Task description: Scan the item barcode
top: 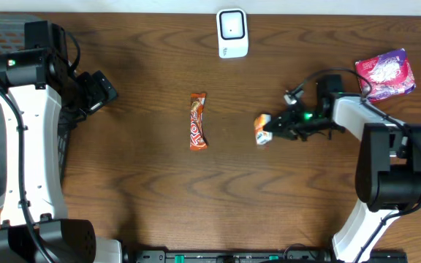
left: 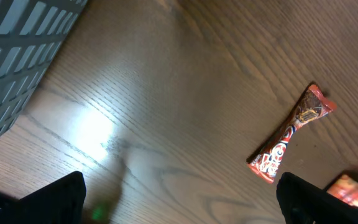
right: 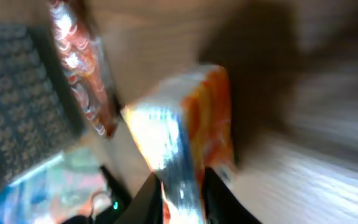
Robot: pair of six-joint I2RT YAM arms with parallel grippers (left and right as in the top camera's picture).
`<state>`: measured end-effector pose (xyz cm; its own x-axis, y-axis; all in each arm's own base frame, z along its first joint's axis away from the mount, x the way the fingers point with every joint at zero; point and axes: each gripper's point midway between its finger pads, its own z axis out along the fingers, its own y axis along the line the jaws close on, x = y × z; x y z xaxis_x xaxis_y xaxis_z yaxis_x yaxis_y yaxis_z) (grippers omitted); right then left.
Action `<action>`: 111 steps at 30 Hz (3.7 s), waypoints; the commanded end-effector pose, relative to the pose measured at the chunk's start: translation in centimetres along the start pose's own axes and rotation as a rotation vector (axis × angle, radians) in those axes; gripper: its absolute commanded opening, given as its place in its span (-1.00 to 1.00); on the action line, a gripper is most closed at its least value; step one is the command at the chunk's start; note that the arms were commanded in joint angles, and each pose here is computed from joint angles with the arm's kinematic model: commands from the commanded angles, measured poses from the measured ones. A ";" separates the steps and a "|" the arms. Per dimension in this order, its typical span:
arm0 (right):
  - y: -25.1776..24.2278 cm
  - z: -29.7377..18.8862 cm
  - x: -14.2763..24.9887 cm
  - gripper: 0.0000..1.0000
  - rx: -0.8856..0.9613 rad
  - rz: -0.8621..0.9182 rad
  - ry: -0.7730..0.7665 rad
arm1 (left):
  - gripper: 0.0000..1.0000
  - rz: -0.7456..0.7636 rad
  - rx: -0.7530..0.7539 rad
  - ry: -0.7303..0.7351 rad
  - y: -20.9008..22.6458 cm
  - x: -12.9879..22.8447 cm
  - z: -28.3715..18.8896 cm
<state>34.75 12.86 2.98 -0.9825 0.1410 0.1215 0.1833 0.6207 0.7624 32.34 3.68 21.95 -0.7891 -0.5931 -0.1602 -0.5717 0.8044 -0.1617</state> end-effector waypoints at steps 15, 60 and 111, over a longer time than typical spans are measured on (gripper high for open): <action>-1.7 -4.8 -2.7 0.18 0.546 -0.076 -0.039 | 0.96 -0.004 -0.018 0.006 0.3 0.0 0.3; 15.7 1.1 4.1 -0.98 -0.686 -0.483 0.180 | 0.96 -0.004 -0.018 0.006 0.3 0.0 0.3; 19.7 -7.2 -23.6 -0.99 1.137 -0.819 -1.206 | 0.96 -0.004 -0.018 0.006 0.3 0.0 0.3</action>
<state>61.08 19.99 14.19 -0.4014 -0.4731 -0.7842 0.0074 0.8545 -0.5193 32.34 3.68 21.95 -0.7891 -0.5931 -0.1602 -0.5717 0.8044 -0.1617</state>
